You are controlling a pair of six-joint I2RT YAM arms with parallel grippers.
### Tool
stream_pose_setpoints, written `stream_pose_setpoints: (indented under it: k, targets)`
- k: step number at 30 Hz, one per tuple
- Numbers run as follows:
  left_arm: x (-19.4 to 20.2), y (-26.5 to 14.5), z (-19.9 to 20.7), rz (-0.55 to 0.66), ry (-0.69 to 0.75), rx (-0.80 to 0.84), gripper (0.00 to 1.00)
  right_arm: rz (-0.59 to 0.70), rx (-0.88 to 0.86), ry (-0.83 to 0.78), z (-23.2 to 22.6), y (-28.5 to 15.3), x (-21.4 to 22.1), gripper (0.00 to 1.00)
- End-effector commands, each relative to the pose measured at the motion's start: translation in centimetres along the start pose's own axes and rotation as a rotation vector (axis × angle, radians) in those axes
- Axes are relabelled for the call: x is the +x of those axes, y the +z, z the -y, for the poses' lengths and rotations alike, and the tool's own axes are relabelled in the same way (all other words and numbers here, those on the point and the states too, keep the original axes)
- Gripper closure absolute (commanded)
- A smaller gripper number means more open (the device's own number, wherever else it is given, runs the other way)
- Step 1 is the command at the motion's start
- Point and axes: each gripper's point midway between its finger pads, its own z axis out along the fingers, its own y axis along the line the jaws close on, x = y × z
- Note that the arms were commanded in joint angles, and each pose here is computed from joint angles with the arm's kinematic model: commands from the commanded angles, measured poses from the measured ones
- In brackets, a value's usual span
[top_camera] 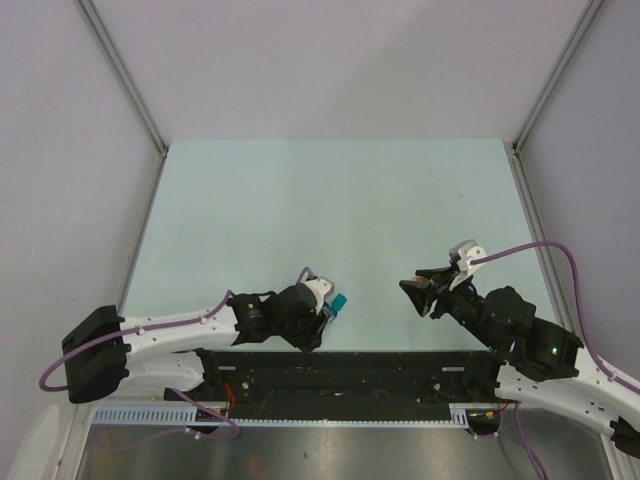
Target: Sort the pills into containers
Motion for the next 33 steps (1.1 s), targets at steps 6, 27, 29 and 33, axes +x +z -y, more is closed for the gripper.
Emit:
stream_pose_setpoints:
  k: [6, 27, 29, 33]
  targets:
    - [-1.2, -0.9, 0.6, -0.037, 0.037, 0.012, 1.0, 0.009, 0.011, 0.008, 0.3, 0.0, -0.1, 1.0]
    - [-1.1, -1.7, 1.2, -0.144, 0.031, 0.024, 1.0, -0.004, -0.001, 0.001, 0.1, 0.1, 0.4, 1.0]
    - [-1.1, -1.7, 1.2, -0.156, 0.028, 0.025, 1.0, -0.001, -0.003, 0.0, 0.0, 0.0, 0.3, 1.0]
    - [-1.0, -1.7, 1.0, -0.186, 0.032, 0.019, 1.0, -0.002, -0.004, 0.0, 0.0, 0.0, 0.4, 1.0]
